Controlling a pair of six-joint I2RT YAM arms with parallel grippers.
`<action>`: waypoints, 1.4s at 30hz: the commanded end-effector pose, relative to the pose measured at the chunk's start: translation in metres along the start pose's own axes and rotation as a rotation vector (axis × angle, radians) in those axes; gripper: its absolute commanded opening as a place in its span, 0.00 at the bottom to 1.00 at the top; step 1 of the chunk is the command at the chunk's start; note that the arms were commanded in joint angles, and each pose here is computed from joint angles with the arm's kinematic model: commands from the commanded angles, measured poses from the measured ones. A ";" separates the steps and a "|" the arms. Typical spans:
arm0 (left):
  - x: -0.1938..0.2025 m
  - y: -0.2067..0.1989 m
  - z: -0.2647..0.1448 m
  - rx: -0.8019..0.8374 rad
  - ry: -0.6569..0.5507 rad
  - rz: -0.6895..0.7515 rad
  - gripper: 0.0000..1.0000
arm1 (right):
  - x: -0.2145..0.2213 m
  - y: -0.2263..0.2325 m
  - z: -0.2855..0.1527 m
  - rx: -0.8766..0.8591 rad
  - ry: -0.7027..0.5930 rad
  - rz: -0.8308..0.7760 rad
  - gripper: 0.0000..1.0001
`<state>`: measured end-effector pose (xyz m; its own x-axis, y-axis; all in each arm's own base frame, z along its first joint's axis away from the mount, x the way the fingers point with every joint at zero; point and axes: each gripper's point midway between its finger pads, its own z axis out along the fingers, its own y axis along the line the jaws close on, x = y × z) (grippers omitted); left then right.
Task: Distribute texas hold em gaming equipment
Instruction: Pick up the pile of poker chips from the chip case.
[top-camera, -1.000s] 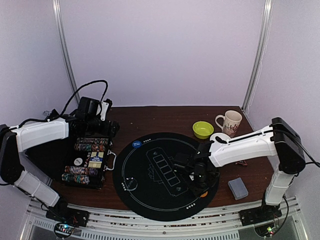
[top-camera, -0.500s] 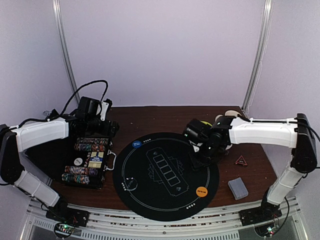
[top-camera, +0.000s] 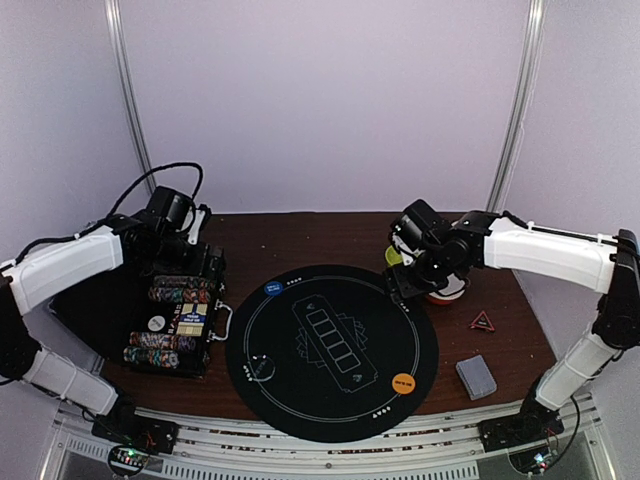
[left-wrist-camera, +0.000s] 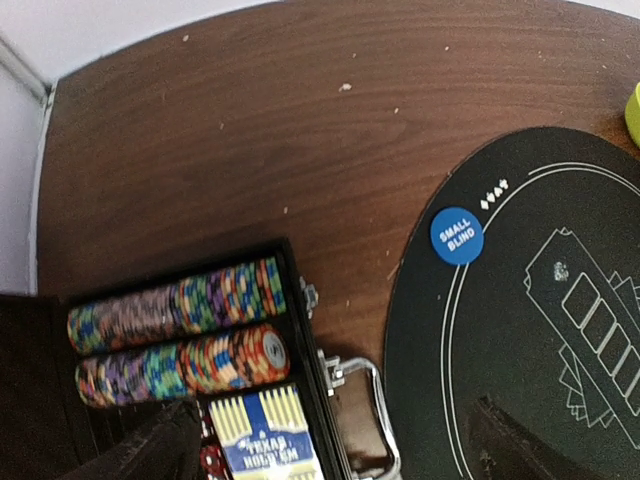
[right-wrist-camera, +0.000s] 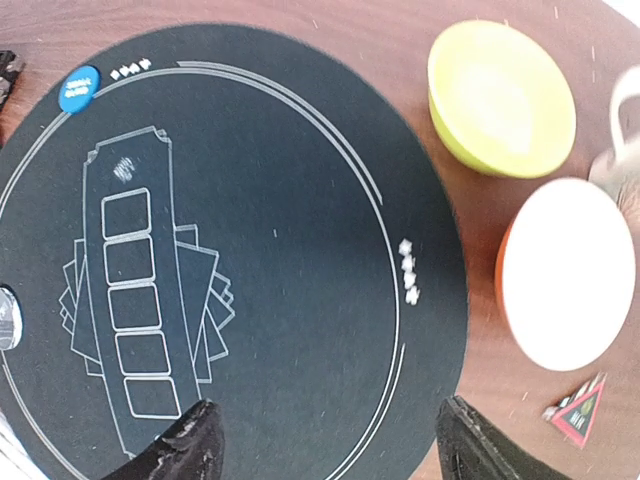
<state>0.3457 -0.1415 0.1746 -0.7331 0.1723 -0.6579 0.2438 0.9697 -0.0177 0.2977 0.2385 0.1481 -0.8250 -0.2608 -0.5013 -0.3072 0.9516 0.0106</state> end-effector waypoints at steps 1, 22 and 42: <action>0.042 0.008 -0.036 -0.013 0.141 -0.175 0.92 | -0.026 -0.001 -0.003 0.008 -0.092 -0.107 0.76; 0.201 0.044 -0.050 -0.244 0.608 -0.315 0.67 | -0.009 0.015 0.027 -0.062 -0.028 -0.272 0.79; 0.218 0.049 -0.008 -0.255 0.641 -0.343 0.55 | 0.001 0.012 0.038 -0.065 0.017 -0.279 0.80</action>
<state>0.1841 -0.0408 0.0460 -0.9841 -0.1595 -0.0782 -0.1702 0.9726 0.1583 0.3117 0.2596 0.1183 -0.7054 -0.5070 -0.4954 -0.5513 0.8317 -0.0663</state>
